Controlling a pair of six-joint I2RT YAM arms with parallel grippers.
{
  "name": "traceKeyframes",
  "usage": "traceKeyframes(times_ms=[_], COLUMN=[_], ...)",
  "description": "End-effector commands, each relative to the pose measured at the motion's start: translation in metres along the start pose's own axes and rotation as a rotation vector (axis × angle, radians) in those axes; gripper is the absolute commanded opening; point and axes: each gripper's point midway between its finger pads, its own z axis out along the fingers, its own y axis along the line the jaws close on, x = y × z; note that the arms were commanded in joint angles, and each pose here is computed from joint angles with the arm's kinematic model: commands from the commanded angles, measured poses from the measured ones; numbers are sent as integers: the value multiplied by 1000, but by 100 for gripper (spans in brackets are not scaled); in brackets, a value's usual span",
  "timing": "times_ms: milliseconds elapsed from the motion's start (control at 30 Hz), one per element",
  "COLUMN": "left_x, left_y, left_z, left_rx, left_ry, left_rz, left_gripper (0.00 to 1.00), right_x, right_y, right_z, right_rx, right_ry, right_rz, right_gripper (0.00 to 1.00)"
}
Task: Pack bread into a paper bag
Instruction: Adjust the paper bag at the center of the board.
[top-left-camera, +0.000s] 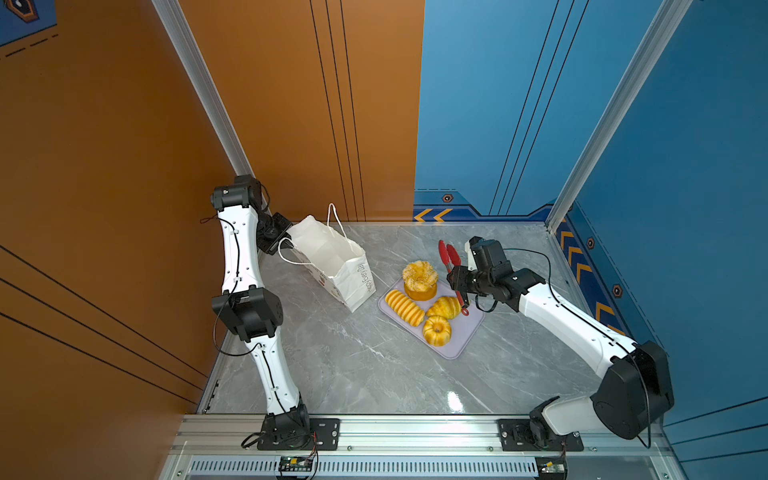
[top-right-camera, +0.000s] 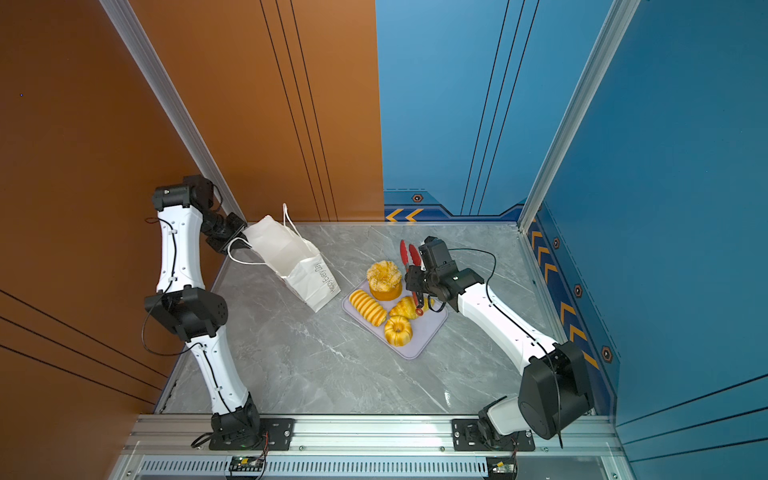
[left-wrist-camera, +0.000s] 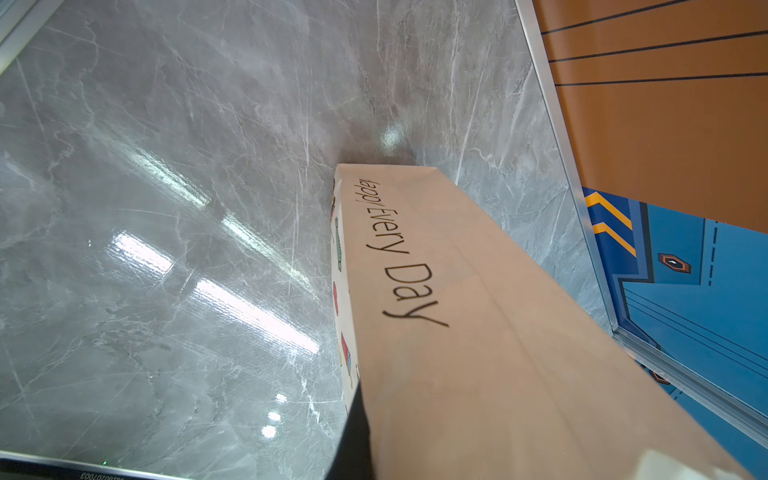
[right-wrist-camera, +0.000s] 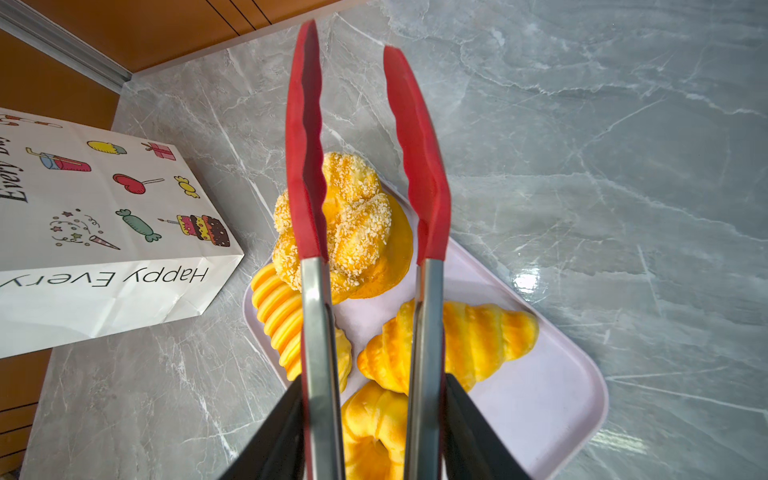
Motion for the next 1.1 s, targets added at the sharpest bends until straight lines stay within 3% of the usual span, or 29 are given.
traceKeyframes(times_ms=[0, 200, 633, 1067], left_x=[32, 33, 34, 33], left_y=[19, 18, 17, 17], left_z=[-7, -9, -8, -9], left_rx=[-68, -62, -58, -55], left_ry=[129, 130, 135, 132], left_rz=[-38, -42, -42, -45], left_gripper=[0, 0, 0, 0], right_x=[-11, 3, 28, 47], right_y=[7, 9, 26, -6], right_z=[3, 24, 29, 53], right_rx=[9, 15, -16, 120], right_ry=[-42, 20, 95, 168], right_rz=[8, 14, -15, -40], right_gripper=[51, 53, 57, 59])
